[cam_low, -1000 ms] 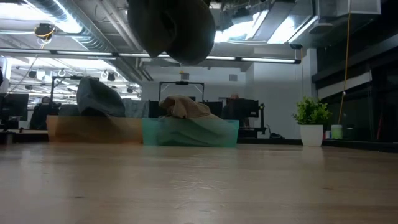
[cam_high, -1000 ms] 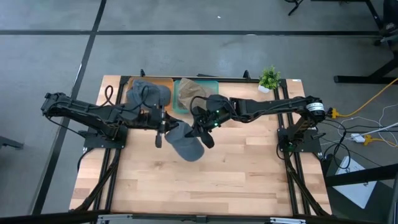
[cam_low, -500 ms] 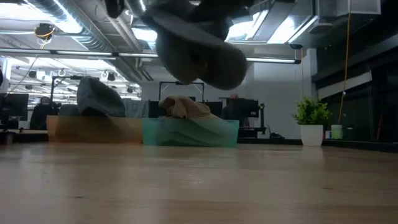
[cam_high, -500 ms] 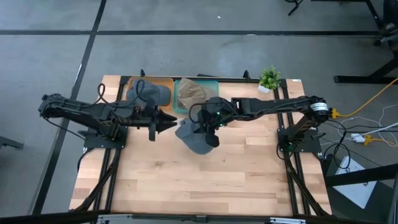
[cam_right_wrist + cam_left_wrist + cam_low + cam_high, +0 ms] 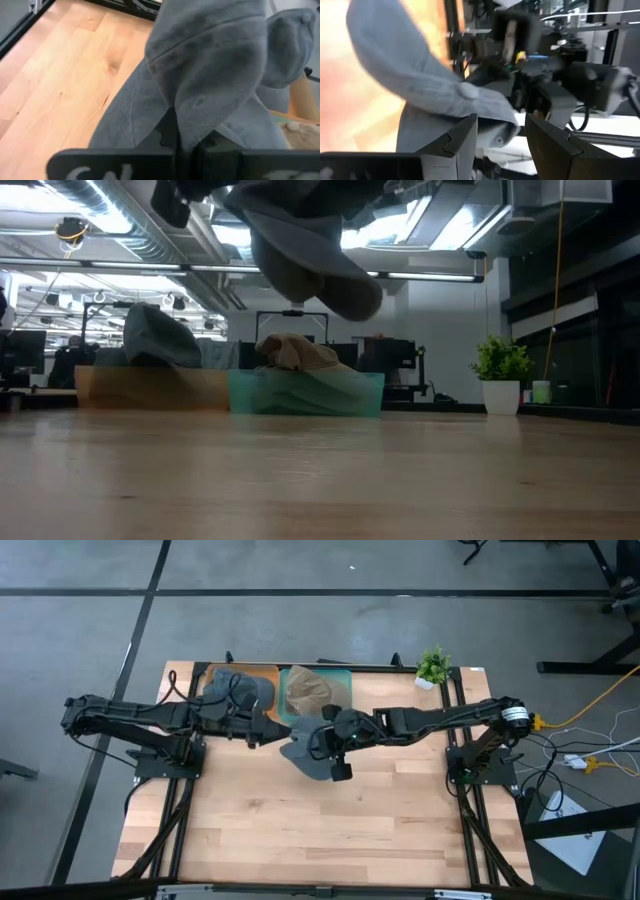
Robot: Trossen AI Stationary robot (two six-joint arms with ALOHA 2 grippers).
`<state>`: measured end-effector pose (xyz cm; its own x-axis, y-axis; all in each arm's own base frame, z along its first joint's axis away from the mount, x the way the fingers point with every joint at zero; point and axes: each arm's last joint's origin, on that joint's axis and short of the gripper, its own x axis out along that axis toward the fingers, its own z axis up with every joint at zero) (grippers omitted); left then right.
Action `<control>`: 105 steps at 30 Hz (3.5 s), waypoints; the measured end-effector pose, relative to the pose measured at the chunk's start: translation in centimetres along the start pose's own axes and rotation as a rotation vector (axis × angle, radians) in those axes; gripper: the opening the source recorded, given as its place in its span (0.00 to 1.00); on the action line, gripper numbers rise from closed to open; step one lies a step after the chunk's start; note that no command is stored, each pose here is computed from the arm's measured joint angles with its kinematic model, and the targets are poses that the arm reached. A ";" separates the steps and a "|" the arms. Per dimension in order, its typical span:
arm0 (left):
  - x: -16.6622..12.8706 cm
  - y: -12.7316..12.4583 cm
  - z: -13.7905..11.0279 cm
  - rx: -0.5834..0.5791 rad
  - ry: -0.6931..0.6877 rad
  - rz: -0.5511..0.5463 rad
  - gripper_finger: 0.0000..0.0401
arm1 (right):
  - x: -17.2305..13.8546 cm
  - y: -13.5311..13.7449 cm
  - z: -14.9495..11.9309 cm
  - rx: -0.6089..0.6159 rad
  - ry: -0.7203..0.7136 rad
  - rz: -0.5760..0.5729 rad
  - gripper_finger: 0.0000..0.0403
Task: Pick & Place hat
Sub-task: Put the gray cap into the orange bin
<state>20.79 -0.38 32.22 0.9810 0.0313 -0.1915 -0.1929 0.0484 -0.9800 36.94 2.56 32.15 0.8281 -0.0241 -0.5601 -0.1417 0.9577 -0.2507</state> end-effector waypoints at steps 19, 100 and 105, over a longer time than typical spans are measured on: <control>2.0 0.9 0.9 -0.228 0.037 0.045 0.40 | 0.0 -0.1 0.3 -0.078 -0.024 -0.041 0.04; 2.1 0.7 1.6 0.284 0.008 0.009 0.01 | -0.7 0.2 -1.7 0.406 0.178 0.180 0.61; 1.1 0.3 1.7 0.393 -0.030 0.005 0.01 | -2.4 0.1 -2.0 0.503 0.248 0.176 0.67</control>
<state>21.75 1.38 31.76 0.9800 0.0611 -0.1894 -0.1972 0.4262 -0.8829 33.84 2.13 31.85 0.6554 0.1397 -0.7423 0.0594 0.9702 0.2350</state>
